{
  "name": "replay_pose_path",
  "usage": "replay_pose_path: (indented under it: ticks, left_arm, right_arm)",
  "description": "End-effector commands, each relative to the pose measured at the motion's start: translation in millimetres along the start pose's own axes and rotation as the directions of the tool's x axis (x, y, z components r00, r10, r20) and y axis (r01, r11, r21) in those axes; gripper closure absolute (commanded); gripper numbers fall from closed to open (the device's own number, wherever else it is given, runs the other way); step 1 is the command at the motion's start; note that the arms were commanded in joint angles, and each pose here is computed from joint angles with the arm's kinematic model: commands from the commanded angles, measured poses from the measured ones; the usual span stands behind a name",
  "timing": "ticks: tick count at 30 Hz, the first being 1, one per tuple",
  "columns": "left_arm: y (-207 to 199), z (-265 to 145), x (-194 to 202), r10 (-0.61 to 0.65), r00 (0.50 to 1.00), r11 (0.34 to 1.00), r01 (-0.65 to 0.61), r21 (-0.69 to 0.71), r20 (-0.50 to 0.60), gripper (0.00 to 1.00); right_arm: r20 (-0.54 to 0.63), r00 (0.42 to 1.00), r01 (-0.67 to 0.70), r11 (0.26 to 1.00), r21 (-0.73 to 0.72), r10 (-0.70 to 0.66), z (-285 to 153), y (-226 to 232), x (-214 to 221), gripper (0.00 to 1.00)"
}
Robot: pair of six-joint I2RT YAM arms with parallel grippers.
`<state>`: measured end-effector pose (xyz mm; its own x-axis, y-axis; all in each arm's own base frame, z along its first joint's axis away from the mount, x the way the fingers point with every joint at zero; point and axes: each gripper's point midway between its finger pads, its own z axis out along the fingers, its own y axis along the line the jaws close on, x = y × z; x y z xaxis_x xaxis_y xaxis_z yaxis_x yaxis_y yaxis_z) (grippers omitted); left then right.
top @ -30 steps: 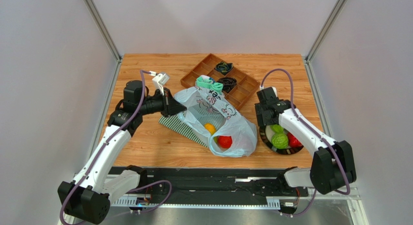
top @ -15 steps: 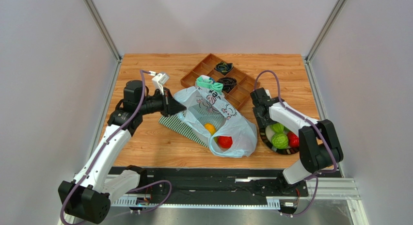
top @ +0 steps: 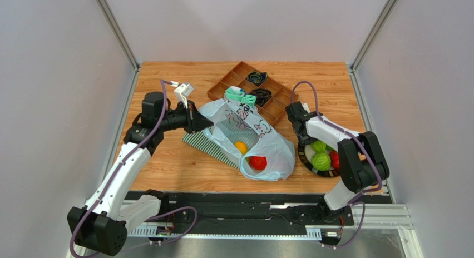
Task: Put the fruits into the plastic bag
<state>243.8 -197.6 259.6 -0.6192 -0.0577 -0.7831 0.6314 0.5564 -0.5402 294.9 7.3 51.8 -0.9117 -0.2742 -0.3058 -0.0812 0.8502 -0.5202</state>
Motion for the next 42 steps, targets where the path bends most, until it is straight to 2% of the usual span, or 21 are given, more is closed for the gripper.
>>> replay_pose_path:
  ticks: [1,10,19,29,32,38,40,42]
  left_arm:
    - [-2.8,-2.3,-8.6,0.04,0.999,0.999,-0.04,0.01,0.021,1.0]
    - [-3.1,-3.5,-9.4,0.039,0.999,0.999,-0.039,0.011,0.024,1.0]
    - [-3.8,-4.2,-10.4,0.043,0.999,0.999,-0.043,0.012,0.029,1.0]
    - [-4.1,-4.0,-10.0,0.041,0.999,0.999,-0.041,0.015,0.028,1.0]
    - [-4.7,-4.0,-10.1,0.041,0.999,0.999,-0.041,0.019,0.028,1.0]
    - [-5.2,-4.2,-10.4,0.04,0.999,0.999,-0.04,0.022,0.028,1.0]
    - [-5.2,-4.2,-10.4,0.04,0.999,0.999,-0.04,0.022,0.028,1.0]
    - [-5.5,-4.5,-10.8,0.043,0.999,0.999,-0.044,0.023,0.031,1.0]
  right_arm:
    - [0.042,0.999,-0.027,0.999,0.03,0.026,-0.5,-5.9,-15.0,0.49]
    - [0.084,0.996,-0.04,0.999,-0.01,0.041,-15.5,-0.7,-20.2,0.67]
    - [0.141,0.986,-0.078,0.991,-0.111,0.093,-36.6,7.8,-29.6,0.73]
    - [0.26,0.936,-0.152,0.939,-0.309,0.237,-87.9,8.1,-50.1,0.76]
    - [0.321,0.894,-0.159,0.892,-0.423,0.312,-122.1,7.0,-66.3,0.77]
    - [0.414,0.763,-0.141,0.753,-0.642,0.496,-203.2,-1.7,-102.1,0.8]
    - [0.434,0.729,-0.093,0.705,-0.703,0.529,-229.3,0.2,-108.2,0.81]
    - [0.428,0.715,-0.013,0.623,-0.782,0.553,-258.0,15.3,-111.5,0.82]
